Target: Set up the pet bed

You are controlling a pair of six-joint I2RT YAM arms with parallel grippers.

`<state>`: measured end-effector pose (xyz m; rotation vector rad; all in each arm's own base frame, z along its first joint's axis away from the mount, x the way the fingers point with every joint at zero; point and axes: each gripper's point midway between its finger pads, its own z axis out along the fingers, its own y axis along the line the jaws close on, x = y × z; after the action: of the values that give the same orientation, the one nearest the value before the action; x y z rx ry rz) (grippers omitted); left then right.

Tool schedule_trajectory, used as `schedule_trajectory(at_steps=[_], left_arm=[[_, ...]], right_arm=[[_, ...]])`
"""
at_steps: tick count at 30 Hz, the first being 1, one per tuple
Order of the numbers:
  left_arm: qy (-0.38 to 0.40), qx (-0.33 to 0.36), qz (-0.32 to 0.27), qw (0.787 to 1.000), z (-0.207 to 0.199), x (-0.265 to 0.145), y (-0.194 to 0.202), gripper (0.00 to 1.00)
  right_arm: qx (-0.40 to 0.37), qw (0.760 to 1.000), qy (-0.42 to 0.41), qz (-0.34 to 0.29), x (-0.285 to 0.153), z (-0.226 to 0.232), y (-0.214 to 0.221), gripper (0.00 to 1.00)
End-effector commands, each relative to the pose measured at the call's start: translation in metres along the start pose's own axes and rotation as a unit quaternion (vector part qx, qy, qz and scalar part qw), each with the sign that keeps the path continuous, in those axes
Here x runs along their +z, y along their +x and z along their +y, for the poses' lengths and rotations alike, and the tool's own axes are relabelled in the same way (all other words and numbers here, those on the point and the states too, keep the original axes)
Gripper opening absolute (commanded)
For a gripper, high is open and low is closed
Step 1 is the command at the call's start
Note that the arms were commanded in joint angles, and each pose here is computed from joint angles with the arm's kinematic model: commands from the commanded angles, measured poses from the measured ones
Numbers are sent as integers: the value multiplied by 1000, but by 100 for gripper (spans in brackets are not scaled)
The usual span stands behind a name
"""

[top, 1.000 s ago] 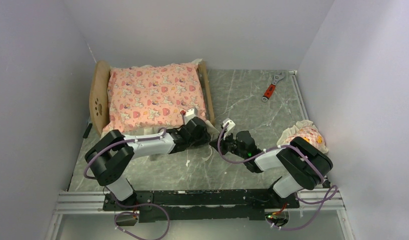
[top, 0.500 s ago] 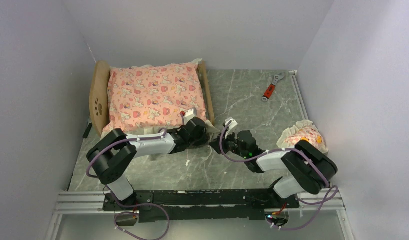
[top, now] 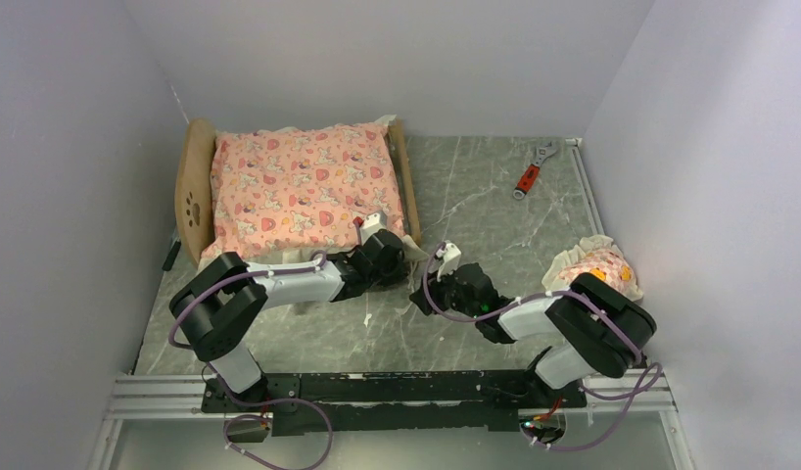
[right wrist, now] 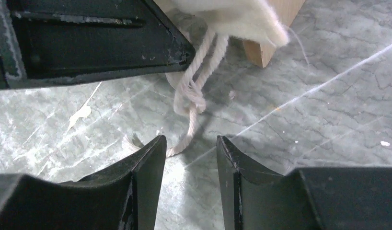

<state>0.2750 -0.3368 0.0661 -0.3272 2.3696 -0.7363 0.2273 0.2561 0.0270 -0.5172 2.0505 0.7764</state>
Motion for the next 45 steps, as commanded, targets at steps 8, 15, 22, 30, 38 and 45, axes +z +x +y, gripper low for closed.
schedule_trajectory(at_steps=[8, 15, 22, 30, 38, 45], left_arm=[[42, 8, -26, 999, -28, -20, -20, 0], [34, 48, -77, 995, -41, -46, -55, 0], [32, 110, -135, 984, -64, -71, -97, 0], [19, 167, -204, 964, -83, -106, -143, 0], [-18, 216, -243, 945, -87, -117, -179, 0], [-16, 239, -227, 944, -95, -110, -189, 0]], right_arm=[[10, 1000, 16, 20, 11, -6, 18, 26], [10, 999, 48, -1, -5, -15, 10, 0], [4, 996, 90, -27, -18, -26, -10, 0], [-3, 993, 103, -53, -19, -25, -40, 0], [10, 994, 102, -45, -7, -23, -44, 0], [67, 984, 162, 7, -9, -50, -8, 0]])
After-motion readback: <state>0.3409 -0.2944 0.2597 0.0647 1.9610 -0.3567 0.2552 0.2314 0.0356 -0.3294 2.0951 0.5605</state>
